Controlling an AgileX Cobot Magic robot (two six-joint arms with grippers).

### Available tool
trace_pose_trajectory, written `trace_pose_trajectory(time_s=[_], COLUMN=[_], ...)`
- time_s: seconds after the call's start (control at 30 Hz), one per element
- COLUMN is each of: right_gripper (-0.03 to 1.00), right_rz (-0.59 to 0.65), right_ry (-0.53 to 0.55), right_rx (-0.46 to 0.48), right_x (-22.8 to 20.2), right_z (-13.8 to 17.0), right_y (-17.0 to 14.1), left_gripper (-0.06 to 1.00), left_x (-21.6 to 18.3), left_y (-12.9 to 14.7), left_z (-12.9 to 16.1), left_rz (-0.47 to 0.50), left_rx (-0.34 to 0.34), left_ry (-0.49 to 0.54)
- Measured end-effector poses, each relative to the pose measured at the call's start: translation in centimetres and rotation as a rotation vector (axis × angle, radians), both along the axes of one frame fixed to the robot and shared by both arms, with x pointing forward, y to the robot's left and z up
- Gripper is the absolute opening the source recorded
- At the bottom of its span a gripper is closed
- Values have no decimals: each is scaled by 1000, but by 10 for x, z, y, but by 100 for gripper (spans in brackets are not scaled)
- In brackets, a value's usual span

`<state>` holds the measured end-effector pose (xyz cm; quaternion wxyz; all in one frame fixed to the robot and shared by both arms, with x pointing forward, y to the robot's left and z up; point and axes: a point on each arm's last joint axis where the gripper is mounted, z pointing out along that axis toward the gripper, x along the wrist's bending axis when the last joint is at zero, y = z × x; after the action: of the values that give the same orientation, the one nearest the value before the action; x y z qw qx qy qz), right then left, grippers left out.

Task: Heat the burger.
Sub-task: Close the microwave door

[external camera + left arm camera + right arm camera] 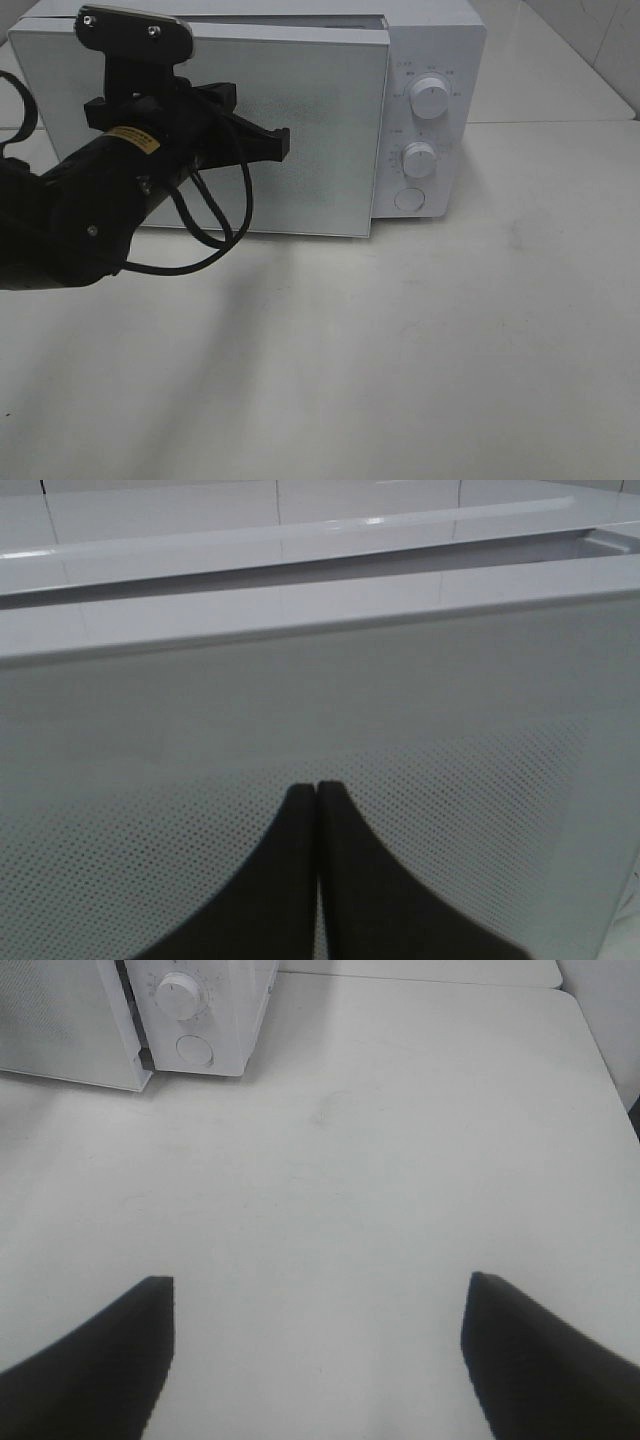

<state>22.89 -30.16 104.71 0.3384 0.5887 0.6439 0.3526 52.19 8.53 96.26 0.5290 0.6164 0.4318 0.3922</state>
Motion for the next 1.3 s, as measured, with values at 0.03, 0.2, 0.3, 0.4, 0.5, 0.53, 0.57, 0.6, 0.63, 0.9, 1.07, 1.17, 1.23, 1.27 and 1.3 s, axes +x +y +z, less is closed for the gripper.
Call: trace_pose_trajectory(time_s=[0.03, 0.2, 0.3, 0.4, 0.5, 0.53, 0.57, 0.6, 0.63, 0.9, 1.07, 1.17, 1.23, 1.27, 1.3], right_gripper=[77, 76, 76, 76, 76, 76, 76, 76, 76, 76, 76, 76, 76, 76, 76], right_rz=[0, 0, 0, 0, 0, 0, 0, 0, 0, 0, 0, 0, 0, 0, 0], right_ry=[0, 0, 0, 0, 0, 0, 0, 0, 0, 0, 0, 0, 0, 0, 0], right_rx=[0, 0, 0, 0, 0, 0, 0, 0, 0, 0, 0, 0, 0, 0, 0], right_x=[0, 0, 0, 0, 0, 0, 0, 0, 0, 0, 0, 0, 0, 0, 0], right_z=[0, 0, 0, 0, 0, 0, 0, 0, 0, 0, 0, 0, 0, 0, 0], right_y=[0, 0, 0, 0, 0, 0, 0, 0, 0, 0, 0, 0, 0, 0, 0], left_gripper=[0, 0, 0, 0, 0, 0, 0, 0, 0, 0, 0, 0, 0, 0, 0], left_x=[0, 10, 19, 25, 29, 30, 32, 32, 34, 48, 49, 46, 31, 31, 25], left_y=[0, -6, -12, -18, -23, -25, -28, -28, -30, -34, -35, -37, -35, -35, -34], left_z=[0, 3, 5, 5, 6, 6, 5, 5, 5, 5, 5, 7, 14, 14, 16], left_rz=[0, 28, 52, 47, 38, 34, 22, 22, 16, -5, -20, -30, -47, -47, -63], left_rx=[0, 11, 14, 20, 20, 21, 24, 24, 26, 35, 43, 38, 30, 30, 32], left_ry=[0, -9, -6, 6, 10, 14, 20, 20, 21, 43, 54, 62, 80, 80, 89])
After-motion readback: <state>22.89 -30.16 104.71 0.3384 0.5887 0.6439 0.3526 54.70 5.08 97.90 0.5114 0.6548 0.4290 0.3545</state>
